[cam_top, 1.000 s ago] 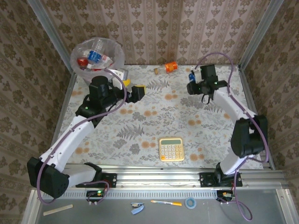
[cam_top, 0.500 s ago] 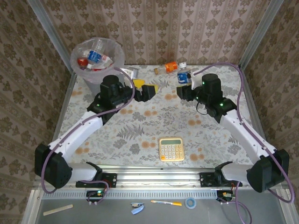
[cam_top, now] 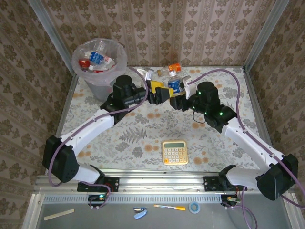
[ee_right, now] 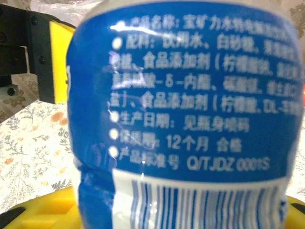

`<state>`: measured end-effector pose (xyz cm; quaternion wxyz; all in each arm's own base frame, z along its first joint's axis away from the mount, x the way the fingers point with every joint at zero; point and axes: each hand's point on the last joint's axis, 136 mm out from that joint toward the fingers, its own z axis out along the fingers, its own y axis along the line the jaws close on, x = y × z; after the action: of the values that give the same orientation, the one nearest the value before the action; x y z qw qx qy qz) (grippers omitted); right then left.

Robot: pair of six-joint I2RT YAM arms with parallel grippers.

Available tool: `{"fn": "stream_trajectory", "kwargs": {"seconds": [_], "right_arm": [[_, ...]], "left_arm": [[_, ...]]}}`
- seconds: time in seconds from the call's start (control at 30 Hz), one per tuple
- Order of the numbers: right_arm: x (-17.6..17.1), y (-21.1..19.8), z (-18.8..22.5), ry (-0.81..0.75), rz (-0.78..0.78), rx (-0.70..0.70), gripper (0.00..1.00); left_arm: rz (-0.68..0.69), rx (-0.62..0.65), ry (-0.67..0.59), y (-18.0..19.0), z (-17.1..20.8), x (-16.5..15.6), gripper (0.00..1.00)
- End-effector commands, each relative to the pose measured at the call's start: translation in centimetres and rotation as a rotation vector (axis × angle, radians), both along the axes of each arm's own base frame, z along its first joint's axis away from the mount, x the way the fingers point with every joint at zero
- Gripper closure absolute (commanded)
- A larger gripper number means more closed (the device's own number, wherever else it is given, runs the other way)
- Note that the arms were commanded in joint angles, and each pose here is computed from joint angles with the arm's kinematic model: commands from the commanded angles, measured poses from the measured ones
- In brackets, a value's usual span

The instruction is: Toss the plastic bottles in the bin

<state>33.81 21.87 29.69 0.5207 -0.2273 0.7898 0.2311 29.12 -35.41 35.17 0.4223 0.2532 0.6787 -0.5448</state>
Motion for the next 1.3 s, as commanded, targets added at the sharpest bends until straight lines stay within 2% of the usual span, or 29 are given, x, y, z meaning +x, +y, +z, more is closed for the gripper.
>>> {"fn": "stream_trajectory", "kwargs": {"seconds": [0.0,0.17,0.63,0.73,0.87,1.03,1.27], "right_arm": [[-0.6,0.7,1.2,-0.030,0.026,0.035,0.45],[-1.0,1.5,1.2,-0.031,0.053,0.034,0.45],[-3.0,3.2,1.5,-0.039,0.147,0.042,0.44],[-3.3,3.5,1.2,-0.028,0.166,0.038,0.44],[-3.3,3.4,1.0,-0.027,0.160,0.028,0.43],[-3.5,3.3,1.1,-0.030,0.162,0.032,0.37],[-3.7,3.2,0.5,-0.017,0.163,0.020,0.16]], "left_arm": [[-0.046,-0.070,-0.023,-0.6,2.2,-0.7,0.02],[-0.095,-0.078,-0.004,-1.4,2.0,-1.2,0.04],[-0.103,-0.065,0.039,-2.4,0.6,-0.3,0.10],[-0.108,-0.064,0.040,-2.5,0.6,-0.3,0.16],[-0.108,-0.053,0.044,-2.4,0.3,-0.3,0.29],[-0.107,-0.048,0.045,-2.2,0.2,-0.4,0.44],[-0.091,-0.038,0.039,-1.4,0.2,-0.3,0.52]]}}
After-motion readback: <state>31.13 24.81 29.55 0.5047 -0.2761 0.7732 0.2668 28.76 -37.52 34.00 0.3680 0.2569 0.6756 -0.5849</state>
